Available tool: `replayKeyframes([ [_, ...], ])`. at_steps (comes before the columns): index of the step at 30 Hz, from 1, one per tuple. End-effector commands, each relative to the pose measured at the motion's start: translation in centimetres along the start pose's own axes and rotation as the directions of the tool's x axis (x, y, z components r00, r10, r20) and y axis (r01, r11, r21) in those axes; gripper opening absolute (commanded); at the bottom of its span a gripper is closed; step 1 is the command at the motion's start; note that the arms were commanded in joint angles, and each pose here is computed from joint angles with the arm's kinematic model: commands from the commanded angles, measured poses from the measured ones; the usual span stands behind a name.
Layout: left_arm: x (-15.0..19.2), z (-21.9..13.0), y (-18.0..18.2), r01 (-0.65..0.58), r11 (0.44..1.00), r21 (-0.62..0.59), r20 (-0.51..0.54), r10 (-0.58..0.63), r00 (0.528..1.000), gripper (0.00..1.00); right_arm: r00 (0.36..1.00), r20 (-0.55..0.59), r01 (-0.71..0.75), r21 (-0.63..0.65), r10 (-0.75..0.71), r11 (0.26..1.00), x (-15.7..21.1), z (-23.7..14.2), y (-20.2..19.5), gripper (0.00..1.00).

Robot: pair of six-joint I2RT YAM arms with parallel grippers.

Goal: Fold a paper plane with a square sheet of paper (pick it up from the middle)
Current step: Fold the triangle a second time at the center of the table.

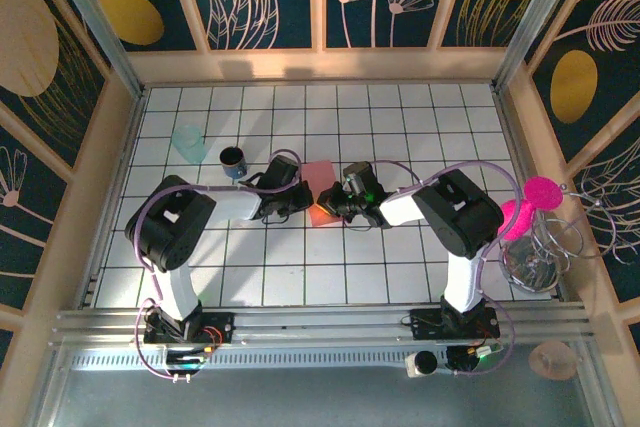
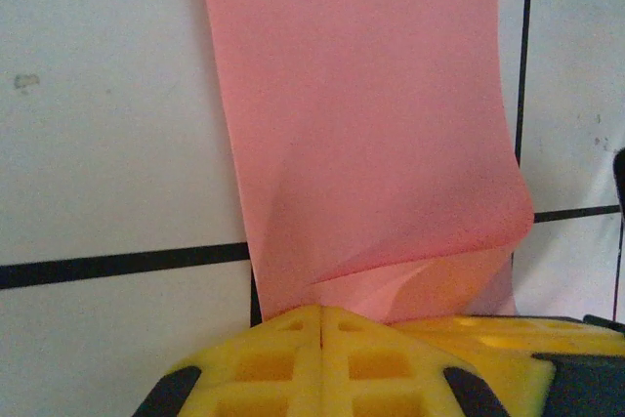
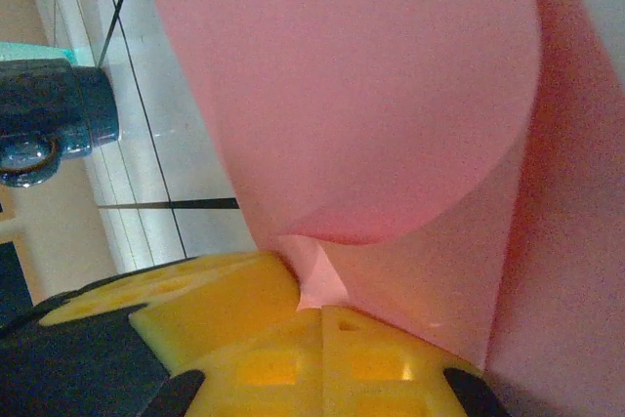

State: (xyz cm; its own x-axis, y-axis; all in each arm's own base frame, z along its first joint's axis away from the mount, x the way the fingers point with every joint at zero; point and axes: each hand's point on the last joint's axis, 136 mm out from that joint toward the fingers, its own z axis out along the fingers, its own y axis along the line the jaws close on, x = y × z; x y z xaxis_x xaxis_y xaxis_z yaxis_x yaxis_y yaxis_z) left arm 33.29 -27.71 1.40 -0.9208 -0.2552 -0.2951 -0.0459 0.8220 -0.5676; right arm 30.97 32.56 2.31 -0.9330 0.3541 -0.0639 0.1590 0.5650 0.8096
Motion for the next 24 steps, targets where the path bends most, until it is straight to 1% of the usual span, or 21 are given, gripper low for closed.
replayKeyframes([
  [1,0.8,0.6,3.2,-0.029,0.989,-0.142,-0.028,0.026,0.999,0.00,0.997,0.026,0.070,-0.041,-0.069,0.997,-0.8,-1.6,1.9,0.00],
  [3,0.8,0.6,3.3,-0.044,0.988,-0.149,-0.033,0.039,0.999,0.00,0.993,0.055,0.111,-0.044,-0.109,0.993,-1.6,-2.5,2.7,0.00],
  [6,0.7,0.7,3.0,-0.064,0.987,-0.147,-0.042,0.059,0.997,0.00,0.986,0.080,0.144,0.008,-0.144,0.990,-2.8,-3.0,1.9,0.00],
  [9,0.5,0.7,2.7,-0.078,0.987,-0.143,-0.045,0.072,0.996,0.00,0.985,0.079,0.152,0.031,-0.154,0.988,-3.3,-3.0,1.1,0.00],
  [16,0.4,0.6,2.3,-0.093,0.986,-0.135,-0.054,0.087,0.995,0.00,0.978,0.019,0.208,0.054,-0.210,0.977,-3.9,-1.7,1.0,0.00],
  [24,0.3,0.7,2.2,-0.098,0.986,-0.136,-0.058,0.091,0.994,0.00,0.977,-0.003,0.210,0.097,-0.211,0.973,-4.5,-0.9,-0.2,0.00],
])
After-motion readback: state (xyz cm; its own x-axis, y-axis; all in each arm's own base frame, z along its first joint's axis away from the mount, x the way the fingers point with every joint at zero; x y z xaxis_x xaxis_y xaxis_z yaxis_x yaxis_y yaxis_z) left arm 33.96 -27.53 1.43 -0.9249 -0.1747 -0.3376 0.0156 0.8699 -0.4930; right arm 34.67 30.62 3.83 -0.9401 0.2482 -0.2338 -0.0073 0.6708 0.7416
